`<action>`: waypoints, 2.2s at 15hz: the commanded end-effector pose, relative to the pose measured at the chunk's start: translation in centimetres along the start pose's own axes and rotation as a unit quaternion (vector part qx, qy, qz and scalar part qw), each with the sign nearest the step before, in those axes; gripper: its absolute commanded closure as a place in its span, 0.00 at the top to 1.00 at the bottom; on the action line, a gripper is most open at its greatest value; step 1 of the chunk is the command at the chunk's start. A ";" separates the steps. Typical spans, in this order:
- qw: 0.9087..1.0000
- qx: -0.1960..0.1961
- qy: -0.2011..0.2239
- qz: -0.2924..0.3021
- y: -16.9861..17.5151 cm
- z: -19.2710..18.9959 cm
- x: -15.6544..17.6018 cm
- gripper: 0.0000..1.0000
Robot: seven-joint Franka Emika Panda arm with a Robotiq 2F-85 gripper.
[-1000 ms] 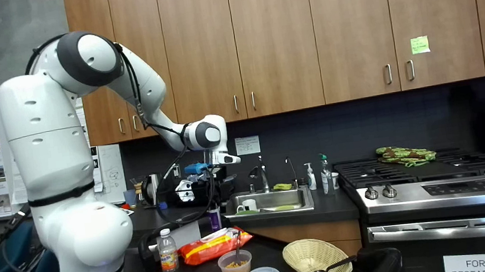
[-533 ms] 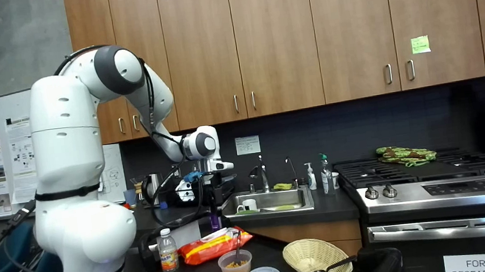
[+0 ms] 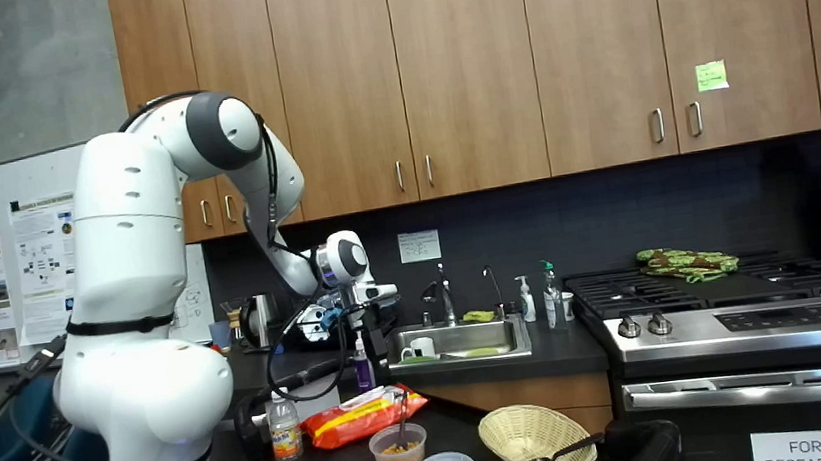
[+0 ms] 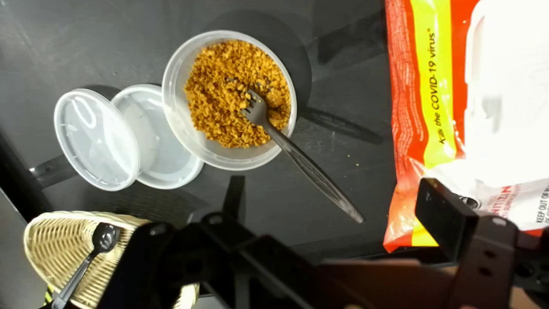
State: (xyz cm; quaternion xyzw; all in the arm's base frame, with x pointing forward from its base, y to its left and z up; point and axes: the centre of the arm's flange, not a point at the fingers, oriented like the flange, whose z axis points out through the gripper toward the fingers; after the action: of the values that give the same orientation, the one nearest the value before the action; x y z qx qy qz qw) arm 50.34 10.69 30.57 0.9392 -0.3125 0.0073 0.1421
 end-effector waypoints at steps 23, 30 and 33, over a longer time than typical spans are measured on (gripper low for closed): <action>0.990 -0.111 0.015 0.083 -4.7 3.5 3.0 1.00; 0.986 -0.132 0.008 0.101 -3.7 4.3 4.7 1.00; 0.984 -0.143 0.002 0.107 -3.1 4.7 5.1 1.00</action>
State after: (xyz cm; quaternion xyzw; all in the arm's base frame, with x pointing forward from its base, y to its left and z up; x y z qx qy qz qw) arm 55.59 9.04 25.66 0.8790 -0.4010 -0.0187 0.2573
